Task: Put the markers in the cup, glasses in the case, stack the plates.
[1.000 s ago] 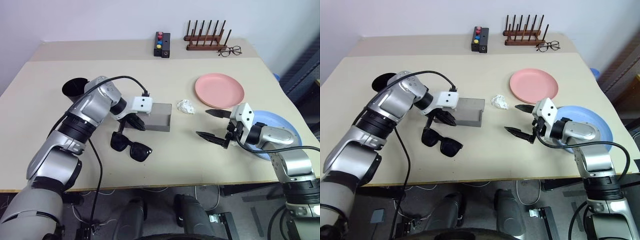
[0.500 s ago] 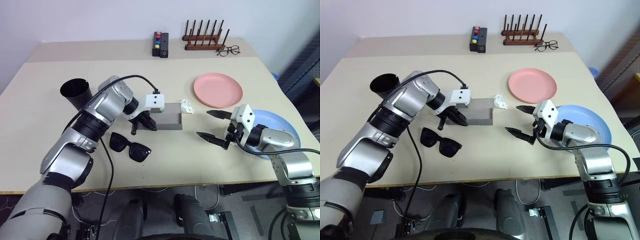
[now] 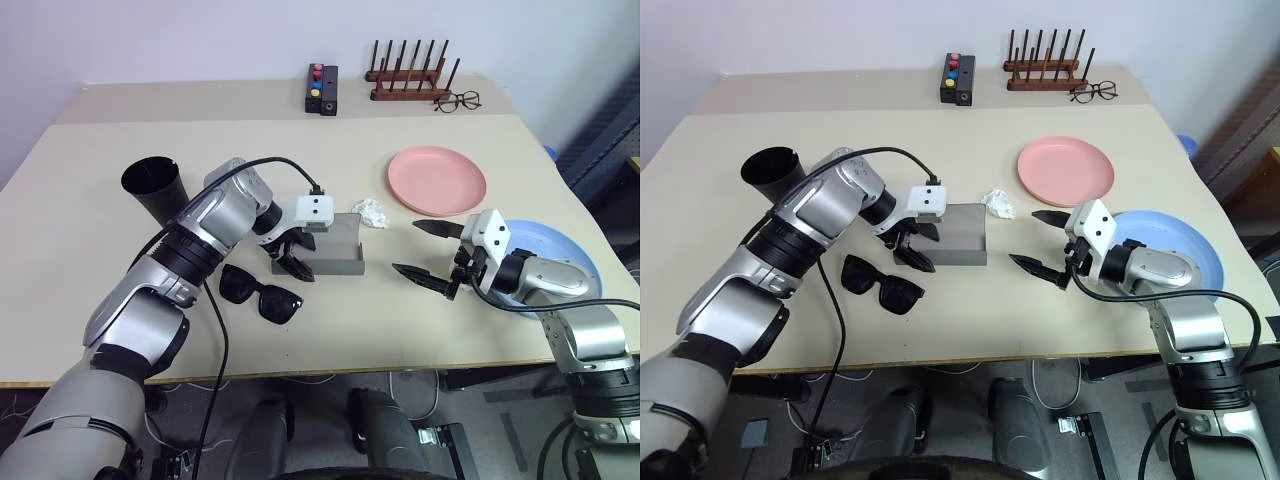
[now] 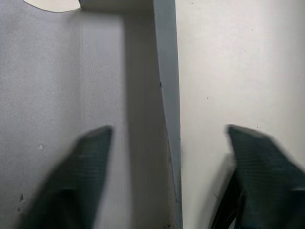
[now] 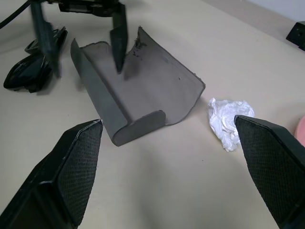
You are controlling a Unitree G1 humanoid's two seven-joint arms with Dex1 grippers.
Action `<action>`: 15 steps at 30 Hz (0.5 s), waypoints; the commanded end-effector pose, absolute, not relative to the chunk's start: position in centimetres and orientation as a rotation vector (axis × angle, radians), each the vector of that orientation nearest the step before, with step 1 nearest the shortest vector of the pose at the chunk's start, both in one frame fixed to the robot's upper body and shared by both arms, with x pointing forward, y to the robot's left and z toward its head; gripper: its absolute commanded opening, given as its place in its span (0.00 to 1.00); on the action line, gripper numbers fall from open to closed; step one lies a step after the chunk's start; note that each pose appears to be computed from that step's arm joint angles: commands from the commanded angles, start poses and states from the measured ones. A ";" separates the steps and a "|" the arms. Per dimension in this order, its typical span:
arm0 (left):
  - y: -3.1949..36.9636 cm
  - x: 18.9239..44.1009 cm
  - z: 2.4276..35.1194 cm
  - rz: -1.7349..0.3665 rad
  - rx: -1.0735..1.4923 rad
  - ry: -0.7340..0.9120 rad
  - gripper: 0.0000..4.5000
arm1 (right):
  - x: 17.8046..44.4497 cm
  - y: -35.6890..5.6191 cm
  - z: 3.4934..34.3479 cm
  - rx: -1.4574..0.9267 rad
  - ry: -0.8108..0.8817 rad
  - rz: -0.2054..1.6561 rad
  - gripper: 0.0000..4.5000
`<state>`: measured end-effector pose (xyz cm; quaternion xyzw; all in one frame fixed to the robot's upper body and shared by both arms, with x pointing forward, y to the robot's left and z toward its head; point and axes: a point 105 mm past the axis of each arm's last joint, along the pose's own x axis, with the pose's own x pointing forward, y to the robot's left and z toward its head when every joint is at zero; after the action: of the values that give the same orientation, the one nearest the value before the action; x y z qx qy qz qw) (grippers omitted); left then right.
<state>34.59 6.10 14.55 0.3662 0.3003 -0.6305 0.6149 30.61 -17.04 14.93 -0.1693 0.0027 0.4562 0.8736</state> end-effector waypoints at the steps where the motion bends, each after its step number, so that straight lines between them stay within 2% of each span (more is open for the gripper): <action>1: 5.8 34.9 18.2 -1.469 0.851 0.555 0.95 | 30.5 -17.3 16.5 -0.365 -0.055 0.937 1.00; 5: 7.9 34.4 20.4 -1.509 0.873 0.490 0.95 | 30.5 -17.3 16.5 -0.364 -0.056 0.935 1.00; 15: 13.5 32.5 19.5 -1.584 1.019 0.476 0.95 | 30.6 -17.0 16.1 -0.352 -0.062 0.935 1.00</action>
<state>32.95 13.90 19.16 0.4227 0.2244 -0.6604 0.5787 30.63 -17.06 14.99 -0.1672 -0.0037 0.4513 0.8766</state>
